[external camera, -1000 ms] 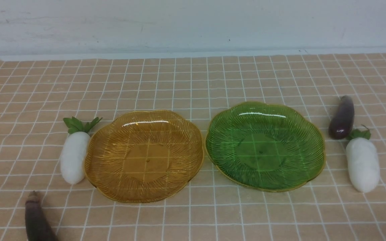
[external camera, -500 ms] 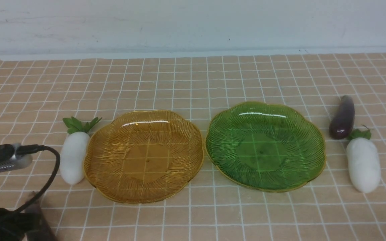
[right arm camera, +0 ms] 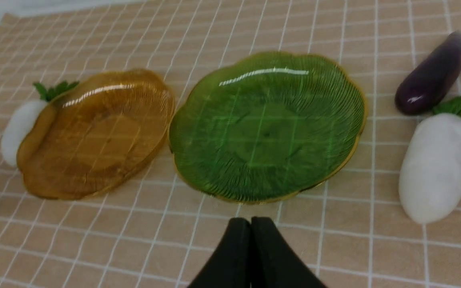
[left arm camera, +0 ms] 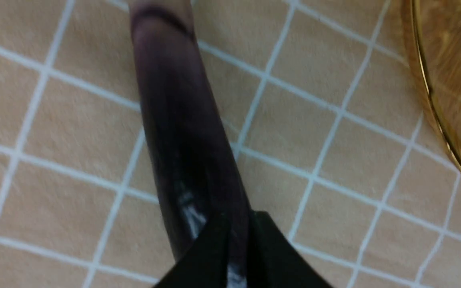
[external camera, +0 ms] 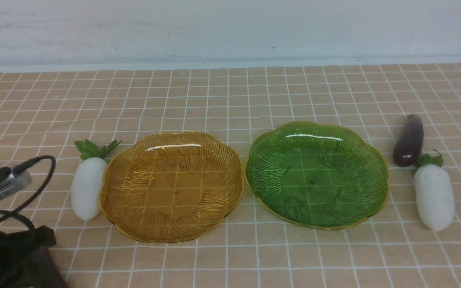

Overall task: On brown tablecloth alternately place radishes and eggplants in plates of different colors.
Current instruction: 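Pick up the eggplant and place it in the yellow plate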

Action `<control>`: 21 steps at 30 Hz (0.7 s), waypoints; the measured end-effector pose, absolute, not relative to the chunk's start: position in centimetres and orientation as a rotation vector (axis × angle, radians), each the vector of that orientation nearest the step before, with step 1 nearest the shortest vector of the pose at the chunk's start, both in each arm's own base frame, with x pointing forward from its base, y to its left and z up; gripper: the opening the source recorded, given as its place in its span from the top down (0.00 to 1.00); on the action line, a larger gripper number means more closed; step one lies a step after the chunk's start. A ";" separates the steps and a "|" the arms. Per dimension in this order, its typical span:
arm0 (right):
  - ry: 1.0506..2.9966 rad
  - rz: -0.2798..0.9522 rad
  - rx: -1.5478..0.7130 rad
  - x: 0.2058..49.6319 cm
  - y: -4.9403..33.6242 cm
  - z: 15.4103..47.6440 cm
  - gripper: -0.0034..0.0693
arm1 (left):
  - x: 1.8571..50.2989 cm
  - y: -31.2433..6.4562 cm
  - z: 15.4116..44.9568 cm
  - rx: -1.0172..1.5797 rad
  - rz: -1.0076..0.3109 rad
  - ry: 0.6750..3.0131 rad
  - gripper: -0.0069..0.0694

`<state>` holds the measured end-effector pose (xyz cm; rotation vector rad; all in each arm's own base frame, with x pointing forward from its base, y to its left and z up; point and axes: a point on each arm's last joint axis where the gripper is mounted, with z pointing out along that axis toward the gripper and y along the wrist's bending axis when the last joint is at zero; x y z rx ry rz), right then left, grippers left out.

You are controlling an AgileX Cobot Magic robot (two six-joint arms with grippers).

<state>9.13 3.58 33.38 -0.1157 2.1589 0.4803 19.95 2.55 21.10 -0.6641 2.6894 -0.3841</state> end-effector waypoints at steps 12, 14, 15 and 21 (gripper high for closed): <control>2.151 0.509 -0.195 9.2 4.0 33.2 0.97 | 21.2 3.2 19.0 -0.675 -0.336 2.751 0.29; 2.150 0.511 -0.194 9.2 4.0 33.2 0.97 | 21.4 3.2 18.3 -0.703 -0.357 2.771 0.18; 2.147 0.510 -0.193 9.2 4.0 33.2 0.97 | 21.6 3.2 17.9 -0.714 -0.366 2.784 0.15; 2.119 0.495 -0.193 9.4 3.9 33.4 0.97 | 22.3 3.4 15.8 -0.744 -0.368 2.850 0.19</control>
